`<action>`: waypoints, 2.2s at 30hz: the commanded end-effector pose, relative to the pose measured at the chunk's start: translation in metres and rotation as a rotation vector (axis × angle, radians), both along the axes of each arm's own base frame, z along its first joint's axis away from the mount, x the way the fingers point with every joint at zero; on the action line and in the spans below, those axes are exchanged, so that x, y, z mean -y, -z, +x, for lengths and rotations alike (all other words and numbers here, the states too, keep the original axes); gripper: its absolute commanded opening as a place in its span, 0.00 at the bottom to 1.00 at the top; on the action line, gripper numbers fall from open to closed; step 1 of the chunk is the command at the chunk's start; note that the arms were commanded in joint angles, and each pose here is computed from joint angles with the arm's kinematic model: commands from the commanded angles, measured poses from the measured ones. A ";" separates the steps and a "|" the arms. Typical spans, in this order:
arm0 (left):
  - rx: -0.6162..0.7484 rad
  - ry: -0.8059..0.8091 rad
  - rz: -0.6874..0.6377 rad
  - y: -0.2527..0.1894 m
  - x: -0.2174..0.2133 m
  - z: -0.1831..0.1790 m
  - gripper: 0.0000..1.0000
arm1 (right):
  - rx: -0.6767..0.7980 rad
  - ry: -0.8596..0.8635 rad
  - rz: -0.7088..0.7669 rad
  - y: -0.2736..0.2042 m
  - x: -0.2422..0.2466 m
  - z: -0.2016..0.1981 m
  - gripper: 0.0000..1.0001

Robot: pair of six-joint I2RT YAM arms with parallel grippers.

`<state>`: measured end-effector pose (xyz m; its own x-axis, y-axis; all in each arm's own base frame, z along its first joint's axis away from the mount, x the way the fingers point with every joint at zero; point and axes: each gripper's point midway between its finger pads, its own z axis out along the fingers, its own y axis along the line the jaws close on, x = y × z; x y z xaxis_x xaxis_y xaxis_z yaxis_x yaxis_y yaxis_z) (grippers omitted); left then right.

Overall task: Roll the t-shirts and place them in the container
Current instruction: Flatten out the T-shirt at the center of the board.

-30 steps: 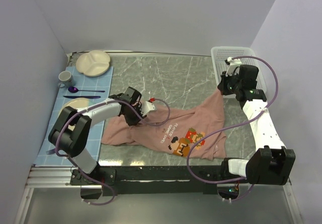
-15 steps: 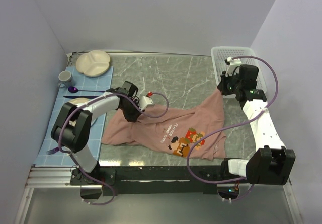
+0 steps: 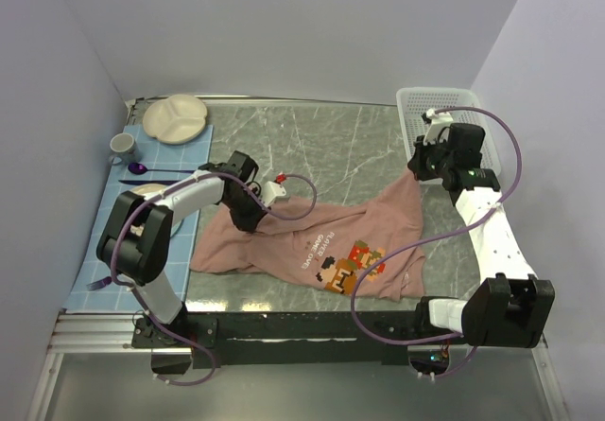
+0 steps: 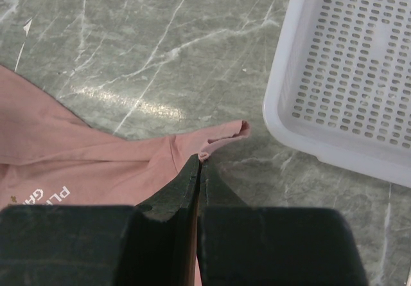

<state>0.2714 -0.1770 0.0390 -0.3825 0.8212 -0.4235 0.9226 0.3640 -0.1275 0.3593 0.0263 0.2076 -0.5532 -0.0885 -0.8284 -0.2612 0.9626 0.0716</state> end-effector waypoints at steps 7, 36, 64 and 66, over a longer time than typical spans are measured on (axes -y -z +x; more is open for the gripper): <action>0.044 0.007 -0.003 -0.006 0.001 0.010 0.17 | 0.051 -0.006 0.010 -0.013 -0.003 0.004 0.00; 1.062 -0.546 -0.179 -0.397 -0.132 0.127 0.01 | 0.873 0.380 -0.105 -0.380 0.085 0.010 0.00; 2.091 -0.630 -0.247 -0.677 -0.197 -0.115 0.01 | 1.699 0.682 -0.589 -0.588 0.072 -0.343 0.00; 2.086 -0.586 -0.167 -0.674 -0.195 -0.102 0.01 | 1.676 0.668 -0.634 -0.588 0.075 -0.321 0.00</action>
<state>0.1477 -0.0023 0.7053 0.5951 0.6092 -0.5240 -0.3124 0.7762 0.5476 -0.0110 -0.0221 0.7924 0.7211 -0.5797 -0.3794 0.5725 0.8070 -0.1449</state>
